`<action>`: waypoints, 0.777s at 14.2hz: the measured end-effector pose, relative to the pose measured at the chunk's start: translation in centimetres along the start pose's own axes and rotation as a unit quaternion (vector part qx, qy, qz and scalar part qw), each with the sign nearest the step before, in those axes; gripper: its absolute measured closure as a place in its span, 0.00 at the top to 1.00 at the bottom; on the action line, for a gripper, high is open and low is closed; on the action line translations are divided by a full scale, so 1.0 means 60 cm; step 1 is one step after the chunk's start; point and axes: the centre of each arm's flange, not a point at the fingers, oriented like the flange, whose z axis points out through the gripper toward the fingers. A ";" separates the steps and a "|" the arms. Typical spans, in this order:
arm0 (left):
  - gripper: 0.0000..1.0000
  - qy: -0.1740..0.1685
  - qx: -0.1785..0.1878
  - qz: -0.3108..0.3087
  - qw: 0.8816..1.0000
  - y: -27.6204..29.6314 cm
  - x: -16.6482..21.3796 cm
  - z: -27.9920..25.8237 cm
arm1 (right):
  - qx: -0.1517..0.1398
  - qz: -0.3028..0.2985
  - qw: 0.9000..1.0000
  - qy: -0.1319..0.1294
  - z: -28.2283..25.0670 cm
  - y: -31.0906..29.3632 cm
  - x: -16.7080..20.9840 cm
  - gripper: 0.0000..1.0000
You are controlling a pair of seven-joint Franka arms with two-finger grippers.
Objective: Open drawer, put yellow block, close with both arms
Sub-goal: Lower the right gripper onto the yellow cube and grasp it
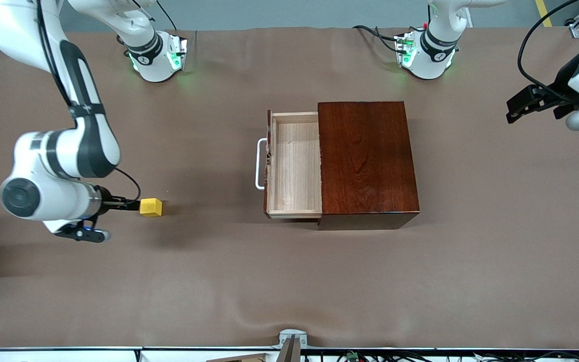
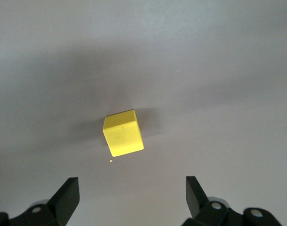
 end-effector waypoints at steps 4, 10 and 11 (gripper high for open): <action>1.00 0.003 0.001 0.006 1.000 0.000 -0.009 -0.007 | -0.003 -0.007 1.000 0.013 0.087 -0.026 0.010 1.00; 1.00 0.002 0.001 0.005 1.000 -0.002 -0.008 -0.004 | -0.002 -0.042 0.999 0.034 0.153 -0.045 -0.005 1.00; 1.00 0.003 0.001 0.005 1.000 -0.002 -0.008 -0.004 | -0.001 -0.056 0.998 0.042 0.156 -0.047 -0.004 1.00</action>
